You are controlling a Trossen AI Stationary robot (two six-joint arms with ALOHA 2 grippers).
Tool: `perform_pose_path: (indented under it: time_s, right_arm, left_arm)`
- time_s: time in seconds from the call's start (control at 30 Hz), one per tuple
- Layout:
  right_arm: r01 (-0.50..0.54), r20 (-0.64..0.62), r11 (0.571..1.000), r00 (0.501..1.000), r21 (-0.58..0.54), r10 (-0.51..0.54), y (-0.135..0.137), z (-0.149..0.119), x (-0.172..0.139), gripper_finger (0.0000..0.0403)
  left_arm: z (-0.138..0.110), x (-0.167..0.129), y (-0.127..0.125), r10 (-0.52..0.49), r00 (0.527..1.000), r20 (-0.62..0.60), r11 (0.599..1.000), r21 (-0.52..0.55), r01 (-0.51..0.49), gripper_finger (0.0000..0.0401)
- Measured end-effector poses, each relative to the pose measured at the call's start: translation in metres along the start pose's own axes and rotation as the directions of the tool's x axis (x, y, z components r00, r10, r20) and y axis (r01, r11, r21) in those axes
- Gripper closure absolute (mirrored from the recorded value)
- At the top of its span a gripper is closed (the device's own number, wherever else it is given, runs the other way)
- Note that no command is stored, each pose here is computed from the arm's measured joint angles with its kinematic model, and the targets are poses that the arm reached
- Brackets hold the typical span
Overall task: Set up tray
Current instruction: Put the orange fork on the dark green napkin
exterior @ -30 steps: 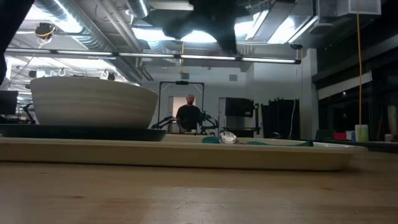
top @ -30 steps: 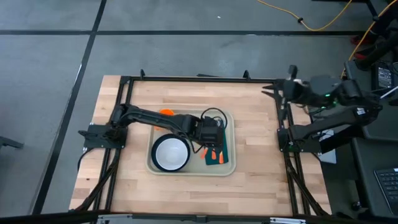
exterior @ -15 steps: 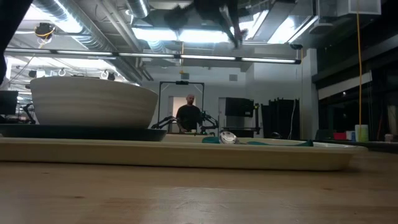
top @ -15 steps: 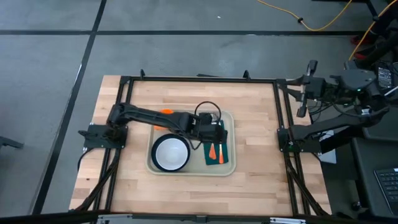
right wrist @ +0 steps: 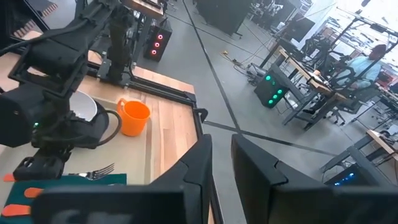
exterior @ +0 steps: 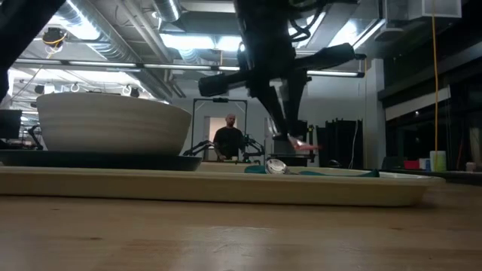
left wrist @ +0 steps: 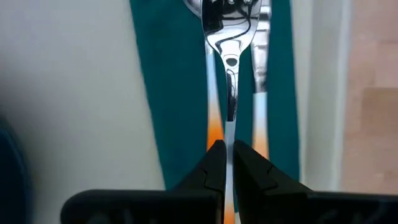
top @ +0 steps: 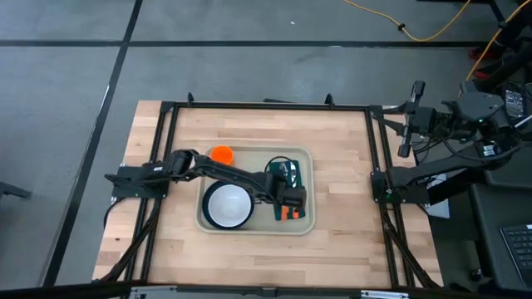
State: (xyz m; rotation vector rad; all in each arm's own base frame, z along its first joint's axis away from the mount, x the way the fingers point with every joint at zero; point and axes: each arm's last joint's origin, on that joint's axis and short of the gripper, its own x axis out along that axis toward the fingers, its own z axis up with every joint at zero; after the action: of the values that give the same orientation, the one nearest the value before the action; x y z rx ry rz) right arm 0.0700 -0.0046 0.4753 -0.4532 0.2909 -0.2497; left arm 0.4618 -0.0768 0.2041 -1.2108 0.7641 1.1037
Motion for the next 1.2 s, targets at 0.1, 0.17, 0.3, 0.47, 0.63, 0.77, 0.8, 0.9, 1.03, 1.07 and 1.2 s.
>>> perform_pose_path:
  time_s: [0.1,0.17,0.3,0.47,0.63,0.77,0.8,0.9,1.03,1.07,1.2]
  right_arm:
    - [-0.003,-0.004,1.000,1.000,-0.004,0.003,0.000,0.000,0.000,0.0336]
    - [-0.006,-0.010,1.000,1.000,-0.007,0.006,0.000,-0.001,0.000,0.0336]
    - [-0.007,-0.013,1.000,1.000,-0.008,0.007,0.001,-0.001,0.000,0.0336]
    - [-0.011,-0.023,1.000,1.000,-0.013,0.011,0.001,-0.003,0.000,0.0336]
    - [-0.023,-0.049,0.999,0.999,-0.024,0.021,0.002,-0.005,0.000,0.0336]
    - [-0.023,-0.052,0.999,0.998,-0.025,0.021,0.002,-0.006,-0.001,0.0336]
    - [-0.021,-0.050,0.999,0.999,-0.024,0.020,0.002,-0.006,-0.002,0.0336]
    - [-0.019,-0.047,1.000,0.999,-0.023,0.018,0.001,-0.006,-0.003,0.0336]
    - [-0.014,-0.039,1.000,0.999,-0.019,0.014,0.000,-0.007,-0.006,0.0336]
    - [-0.014,-0.037,1.000,0.999,-0.020,0.013,0.000,-0.007,-0.007,0.0336]
    - [-0.011,-0.031,1.000,0.999,-0.019,0.010,-0.001,-0.008,-0.009,0.0336]
  left_arm:
    - [0.003,0.002,0.001,0.019,1.000,-0.006,1.000,0.012,-0.018,0.0398]
    - [0.006,0.005,0.002,0.040,0.999,-0.004,0.999,0.012,-0.040,0.0398]
    - [0.013,0.007,0.003,0.071,0.997,-0.032,0.997,0.029,-0.070,0.0398]
    - [0.024,0.010,0.005,0.112,0.993,-0.042,0.992,0.054,-0.110,0.0398]
    - [0.034,0.016,0.004,0.131,0.990,-0.058,0.989,0.075,-0.127,0.0398]
    - [0.037,0.025,0.004,0.141,0.987,-0.078,0.988,0.082,-0.135,0.0398]
    - [0.037,0.027,0.004,0.148,0.985,-0.088,0.987,0.084,-0.140,0.0398]
    - [0.037,0.036,0.006,0.128,0.986,-0.102,0.990,0.063,-0.122,0.0398]
    - [0.036,0.040,0.008,0.133,0.986,-0.104,0.991,0.045,-0.129,0.0398]
    - [0.036,0.039,0.007,0.125,0.987,-0.104,0.992,0.040,-0.122,0.0398]
    - [0.039,0.040,0.008,0.131,0.987,-0.098,0.991,0.033,-0.128,0.0398]
